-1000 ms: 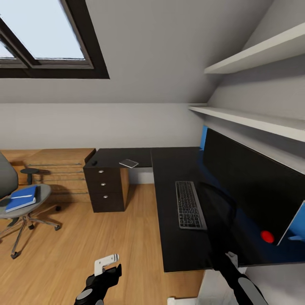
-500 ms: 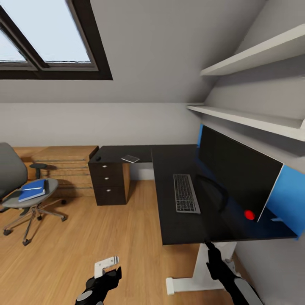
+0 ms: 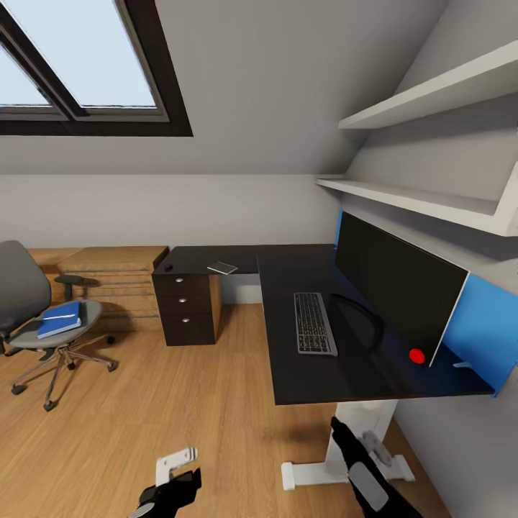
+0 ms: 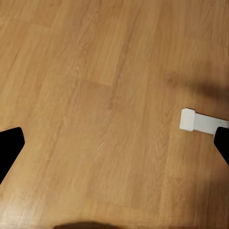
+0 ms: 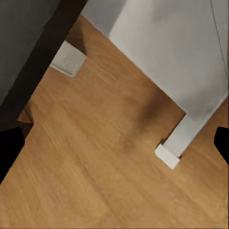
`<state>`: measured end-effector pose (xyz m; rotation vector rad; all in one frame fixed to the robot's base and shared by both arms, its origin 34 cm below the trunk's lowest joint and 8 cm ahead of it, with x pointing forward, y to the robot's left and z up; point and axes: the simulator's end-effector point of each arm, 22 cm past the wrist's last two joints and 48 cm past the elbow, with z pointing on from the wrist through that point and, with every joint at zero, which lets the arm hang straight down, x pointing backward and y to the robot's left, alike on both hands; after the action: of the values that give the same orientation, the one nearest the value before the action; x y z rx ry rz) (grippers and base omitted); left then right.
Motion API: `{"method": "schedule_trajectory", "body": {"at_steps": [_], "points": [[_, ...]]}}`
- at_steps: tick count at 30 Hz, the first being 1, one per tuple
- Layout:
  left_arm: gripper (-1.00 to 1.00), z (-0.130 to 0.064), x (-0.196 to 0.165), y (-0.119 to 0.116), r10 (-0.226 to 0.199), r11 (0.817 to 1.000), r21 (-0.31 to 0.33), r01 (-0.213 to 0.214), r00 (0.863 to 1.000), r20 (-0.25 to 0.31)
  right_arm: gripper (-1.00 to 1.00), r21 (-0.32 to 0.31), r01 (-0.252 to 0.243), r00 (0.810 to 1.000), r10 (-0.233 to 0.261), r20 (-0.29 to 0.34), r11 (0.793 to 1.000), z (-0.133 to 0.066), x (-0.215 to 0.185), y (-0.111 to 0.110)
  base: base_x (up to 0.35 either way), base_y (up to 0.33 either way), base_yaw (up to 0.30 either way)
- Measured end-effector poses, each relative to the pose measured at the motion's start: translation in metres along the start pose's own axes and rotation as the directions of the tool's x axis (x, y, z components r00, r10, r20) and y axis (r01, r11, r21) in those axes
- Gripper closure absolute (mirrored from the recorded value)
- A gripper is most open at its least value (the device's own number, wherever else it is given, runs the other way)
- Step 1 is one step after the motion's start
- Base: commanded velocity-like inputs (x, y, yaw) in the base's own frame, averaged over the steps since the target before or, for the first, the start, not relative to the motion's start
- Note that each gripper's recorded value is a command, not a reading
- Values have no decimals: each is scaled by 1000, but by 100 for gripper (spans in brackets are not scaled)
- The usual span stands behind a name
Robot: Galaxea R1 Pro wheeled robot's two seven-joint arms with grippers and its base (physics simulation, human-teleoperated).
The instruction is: In the bedroom, organize the workspace by keeping the computer under the desk, ensuring the monitor is on the desk, placing the keyboard on the desk next to the monitor, placing the mouse on the desk next to the keyboard, moving the folder from the swivel chair onto the desk next to the mouse, stacking the notebook on top of the folder with the pen on top of the notebook, and positioning the swivel chair next to the desk.
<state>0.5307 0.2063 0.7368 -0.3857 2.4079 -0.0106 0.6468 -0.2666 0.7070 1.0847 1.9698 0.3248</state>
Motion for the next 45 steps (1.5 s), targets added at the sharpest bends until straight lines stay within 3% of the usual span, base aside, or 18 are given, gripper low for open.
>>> {"method": "schedule_trajectory", "body": {"at_steps": [2, 4, 6, 8, 11, 12, 14, 18, 23, 24, 25, 27, 29, 45], "points": [[-100, 5, 17, 5, 8, 1000, -13, -9, 999, -34, -100, -3, 90, 994, -90, 57, 996, -2, -2, 0, -2, 7, 0], [-100, 13, 44, 16, 15, 999, -40, -18, 997, -76, -100, 22, 185, 980, -186, 67, 983, -6, 11, -16, 45, 89, 0], [-100, 17, 54, 21, 14, 998, -54, -19, 997, -81, -100, 39, 222, 973, -223, 50, 974, -8, 21, -28, 98, 162, 0], [-100, 24, 75, 33, 4, 996, -85, -10, 998, -67, -100, 77, 288, 958, -288, -4, 955, -16, 46, -60, 155, 254, 0], [-100, 28, 99, 45, 7, 994, -112, -17, 996, -87, -100, 86, 329, 944, -329, -14, 940, -22, 55, -71, 169, 278, 0], [-100, 30, 115, 53, 8, 991, -131, -21, 995, -98, -100, 85, 361, 932, -362, -6, 929, -25, 58, -75, 176, 291, 0], [-100, 32, 121, 62, -3, 989, -150, -6, 998, -62, -100, 74, 429, 903, -429, -20, 900, -32, 70, -84, 178, 293, 0], [-100, 32, 128, 70, -7, 986, -169, 0, 999, -40, -100, 41, 494, 869, -493, -44, 868, -38, 87, -84, 180, 295, 0], [-100, 32, 138, 75, 15, 984, -178, -23, 999, -49, -100, 4, 512, 858, -511, -58, 859, -43, 106, -72, 175, 298, 0], [-100, 32, 138, 75, 15, 984, -178, -23, 999, -48, -100, -66, 583, 808, -586, -56, 810, -46, 119, -55, 144, 309, 0], [-100, 32, 138, 75, 15, 984, -178, -23, 999, -48, -100, -83, 598, 796, -603, -54, 797, -46, 123, -52, 143, 309, 0], [-100, 32, 139, 75, 15, 984, -179, -24, 999, -50, -100, -110, 619, 778, -626, -53, 778, -48, 130, -45, 140, 311, 29], [-100, 31, 144, 77, 17, 983, -182, -28, 998, -61, -100, -135, 619, 775, -630, -56, 774, -53, 143, -33, 216, 251, 267], [-100, 31, 152, 79, 22, 982, -185, -37, 997, -79, -100, -130, 615, 779, -625, -55, 778, -53, 143, -33, 266, 219, 276]]}}
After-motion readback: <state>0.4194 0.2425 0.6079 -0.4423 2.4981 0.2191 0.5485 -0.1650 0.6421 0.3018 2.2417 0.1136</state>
